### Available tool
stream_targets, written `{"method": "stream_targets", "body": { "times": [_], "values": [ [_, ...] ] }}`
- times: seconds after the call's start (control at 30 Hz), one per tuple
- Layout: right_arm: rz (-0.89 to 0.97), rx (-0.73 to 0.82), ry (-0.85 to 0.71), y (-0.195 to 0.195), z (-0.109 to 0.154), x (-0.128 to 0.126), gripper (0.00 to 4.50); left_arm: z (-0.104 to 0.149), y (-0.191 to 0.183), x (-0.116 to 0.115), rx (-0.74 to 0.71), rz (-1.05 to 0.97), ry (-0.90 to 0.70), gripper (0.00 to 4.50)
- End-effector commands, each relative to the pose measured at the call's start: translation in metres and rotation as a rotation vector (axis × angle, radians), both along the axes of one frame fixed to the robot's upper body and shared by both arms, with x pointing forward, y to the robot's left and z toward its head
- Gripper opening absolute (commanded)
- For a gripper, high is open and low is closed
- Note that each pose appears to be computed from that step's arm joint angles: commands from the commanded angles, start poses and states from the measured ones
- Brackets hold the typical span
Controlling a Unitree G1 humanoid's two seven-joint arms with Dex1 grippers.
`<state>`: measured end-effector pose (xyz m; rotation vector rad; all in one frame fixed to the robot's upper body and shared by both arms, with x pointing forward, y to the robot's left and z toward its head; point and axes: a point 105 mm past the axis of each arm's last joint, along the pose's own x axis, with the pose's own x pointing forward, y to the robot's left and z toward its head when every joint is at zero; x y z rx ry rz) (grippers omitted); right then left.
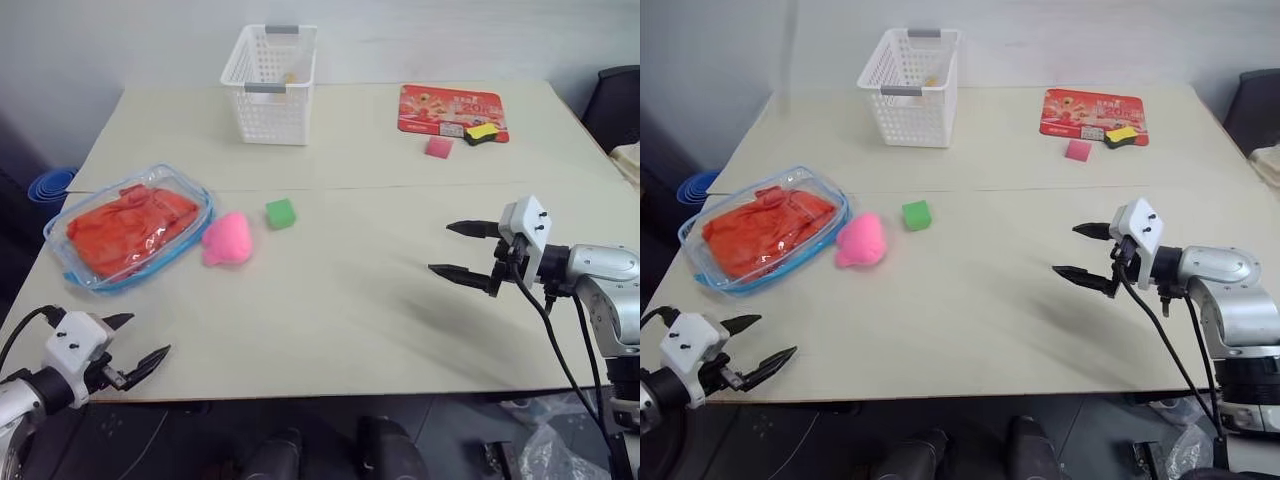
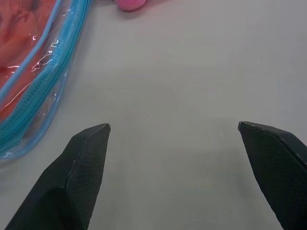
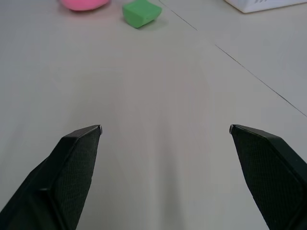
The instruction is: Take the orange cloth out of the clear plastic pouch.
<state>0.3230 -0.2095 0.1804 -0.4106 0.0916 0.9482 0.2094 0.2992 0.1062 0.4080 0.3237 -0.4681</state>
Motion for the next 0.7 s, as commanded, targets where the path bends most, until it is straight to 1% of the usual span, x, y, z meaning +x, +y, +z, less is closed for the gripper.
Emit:
{"method": "stream_targets", "body": {
  "times": [0.03, 0.37, 0.7],
  "values": [
    [0.0, -0.003, -0.048, -0.002, 0.011, -0.002, 4.48, 0.007, 0.001, 0.002, 0.038, -0.011, -0.028, 4.5],
    [-0.015, -0.006, -0.055, -0.002, 0.008, -0.001, 4.48, 0.006, -0.003, 0.003, 0.011, -0.001, -0.016, 4.5],
    [-0.018, 0.004, -0.048, 0.001, 0.006, -0.002, 4.48, 0.012, -0.012, 0.007, -0.049, -0.022, -0.018, 4.5]
  ]
}}
